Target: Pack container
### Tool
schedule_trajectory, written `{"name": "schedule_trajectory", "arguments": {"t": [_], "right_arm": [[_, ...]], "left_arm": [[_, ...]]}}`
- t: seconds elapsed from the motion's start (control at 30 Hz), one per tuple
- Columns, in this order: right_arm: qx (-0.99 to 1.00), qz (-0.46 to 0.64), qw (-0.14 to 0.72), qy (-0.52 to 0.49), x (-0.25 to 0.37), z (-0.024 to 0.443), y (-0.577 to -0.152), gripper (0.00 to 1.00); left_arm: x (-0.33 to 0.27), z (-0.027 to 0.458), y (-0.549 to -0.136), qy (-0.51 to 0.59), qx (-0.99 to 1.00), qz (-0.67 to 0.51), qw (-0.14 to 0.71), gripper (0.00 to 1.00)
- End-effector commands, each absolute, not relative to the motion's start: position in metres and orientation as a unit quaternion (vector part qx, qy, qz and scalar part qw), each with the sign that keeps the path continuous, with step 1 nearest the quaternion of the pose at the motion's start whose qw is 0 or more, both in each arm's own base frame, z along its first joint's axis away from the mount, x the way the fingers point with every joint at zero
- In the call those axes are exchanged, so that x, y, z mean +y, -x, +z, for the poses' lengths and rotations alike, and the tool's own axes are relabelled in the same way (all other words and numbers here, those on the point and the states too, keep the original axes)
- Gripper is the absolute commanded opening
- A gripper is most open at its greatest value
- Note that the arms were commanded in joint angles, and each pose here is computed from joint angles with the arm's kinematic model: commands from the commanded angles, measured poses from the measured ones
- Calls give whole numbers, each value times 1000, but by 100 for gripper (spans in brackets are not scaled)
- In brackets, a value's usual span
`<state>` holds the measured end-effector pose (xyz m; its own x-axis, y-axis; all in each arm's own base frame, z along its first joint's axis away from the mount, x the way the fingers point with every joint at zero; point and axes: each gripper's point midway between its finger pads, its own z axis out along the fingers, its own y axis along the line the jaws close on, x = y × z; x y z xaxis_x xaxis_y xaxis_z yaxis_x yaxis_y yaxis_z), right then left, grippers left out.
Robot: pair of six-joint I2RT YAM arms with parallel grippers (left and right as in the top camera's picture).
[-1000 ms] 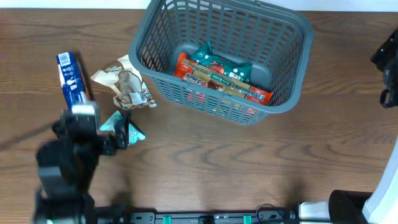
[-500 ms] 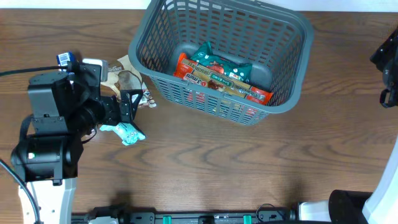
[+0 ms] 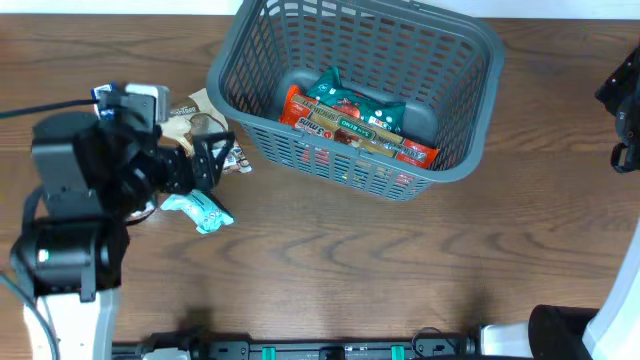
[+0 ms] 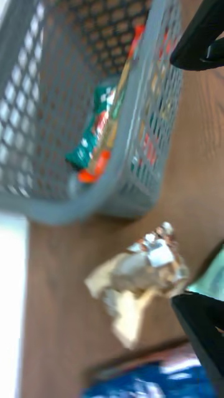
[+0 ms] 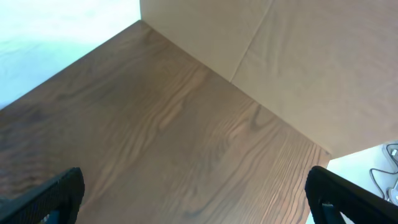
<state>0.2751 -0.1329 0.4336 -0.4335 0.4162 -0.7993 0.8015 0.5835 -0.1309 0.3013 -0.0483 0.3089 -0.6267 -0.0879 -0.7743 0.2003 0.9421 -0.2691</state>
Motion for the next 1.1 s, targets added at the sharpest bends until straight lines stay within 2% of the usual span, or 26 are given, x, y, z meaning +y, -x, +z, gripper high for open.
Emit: {"name": "schedule_trajectory", "arguments": {"t": [0.0,0.17,0.43,0.83,1.07], "right_arm": [[799,-263,376,-389,-137,434,-273,99],[799,-263,376,-389,-137,434,-273,99],[799,-263,376,-389,-137,434,-273,99],[799,-263,376,-389,-137,434,-273,99],[799,-263,376,-389,-137,434,-273,99]], "left_arm": [[-28,301,-316,61,903,-142,401,99],[-27,309,-335,61,916,-139,371,99],[-33,339,-358,45,906,-145,395,99],[11,303,-367,161,923,-41,347,99],[-35,315,-383,103,914,-169,354,99]]}}
